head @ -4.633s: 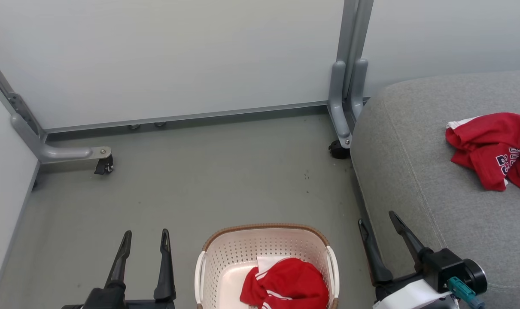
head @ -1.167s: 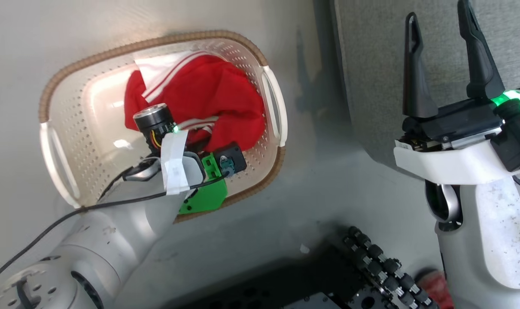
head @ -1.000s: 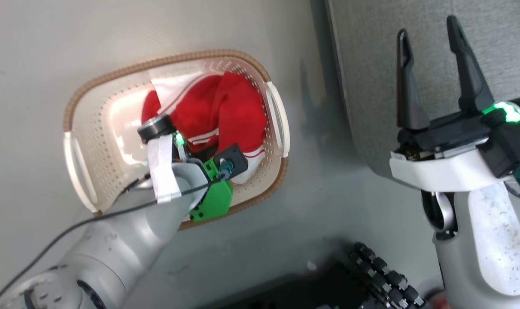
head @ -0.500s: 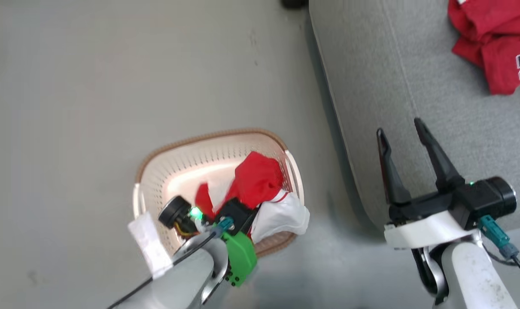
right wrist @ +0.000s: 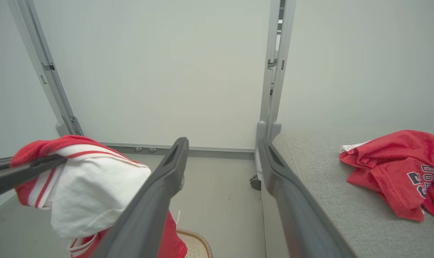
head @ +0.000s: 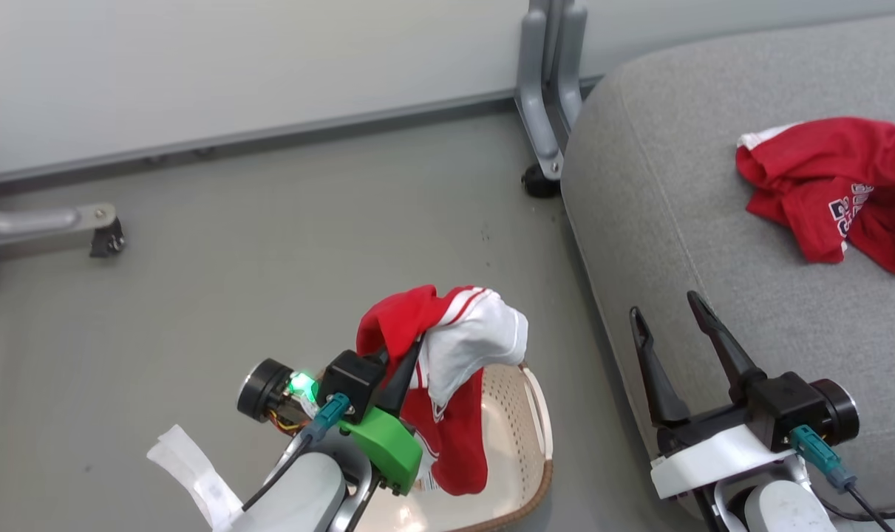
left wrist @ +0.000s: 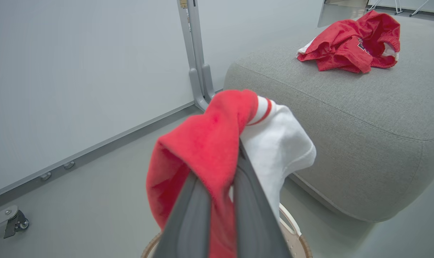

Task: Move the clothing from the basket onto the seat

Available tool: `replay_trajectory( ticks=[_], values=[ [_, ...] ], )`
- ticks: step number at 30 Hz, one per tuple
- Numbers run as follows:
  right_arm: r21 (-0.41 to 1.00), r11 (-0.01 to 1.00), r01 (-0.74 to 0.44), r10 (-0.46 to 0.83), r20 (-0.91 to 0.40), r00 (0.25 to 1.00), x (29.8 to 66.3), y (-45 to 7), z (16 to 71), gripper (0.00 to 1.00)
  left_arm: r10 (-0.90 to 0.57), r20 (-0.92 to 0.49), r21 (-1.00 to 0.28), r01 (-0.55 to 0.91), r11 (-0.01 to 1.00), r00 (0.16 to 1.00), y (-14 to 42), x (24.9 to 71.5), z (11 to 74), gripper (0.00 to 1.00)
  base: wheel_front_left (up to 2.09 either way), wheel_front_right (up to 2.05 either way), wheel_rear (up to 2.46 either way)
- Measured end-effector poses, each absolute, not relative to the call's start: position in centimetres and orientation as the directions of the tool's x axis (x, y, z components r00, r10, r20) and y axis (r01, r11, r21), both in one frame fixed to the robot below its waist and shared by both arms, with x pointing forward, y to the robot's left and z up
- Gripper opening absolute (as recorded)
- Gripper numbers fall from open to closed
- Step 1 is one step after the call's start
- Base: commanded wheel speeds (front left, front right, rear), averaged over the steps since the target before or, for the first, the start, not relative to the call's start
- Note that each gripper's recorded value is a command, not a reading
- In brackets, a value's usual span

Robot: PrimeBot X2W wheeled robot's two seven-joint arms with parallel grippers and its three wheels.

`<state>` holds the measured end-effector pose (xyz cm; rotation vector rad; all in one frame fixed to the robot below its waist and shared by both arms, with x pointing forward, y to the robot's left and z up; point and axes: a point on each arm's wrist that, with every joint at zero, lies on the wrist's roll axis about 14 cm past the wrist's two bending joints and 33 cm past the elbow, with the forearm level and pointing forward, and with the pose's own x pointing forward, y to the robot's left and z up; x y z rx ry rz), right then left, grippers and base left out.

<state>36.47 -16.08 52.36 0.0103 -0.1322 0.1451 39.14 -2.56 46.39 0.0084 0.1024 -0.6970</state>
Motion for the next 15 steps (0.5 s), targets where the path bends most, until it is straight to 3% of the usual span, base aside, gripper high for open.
replay_trajectory(
  ticks=[8,15],
  values=[
    [-0.001,0.984,-0.179,0.175,0.202,0.964,35.2,-14.9,54.6,1.0,-0.621,0.107,0.082,0.616,0.784,0.776,-2.0,38.9,53.8,0.0,0.0,0.0,0.0],
    [0.011,0.976,-0.217,0.212,0.183,0.96,34.7,-13.7,54.0,1.0,-0.635,0.177,0.111,0.625,0.772,0.752,-2.6,38.4,56.1,0.0,0.0,0.0,0.0]
  ],
)
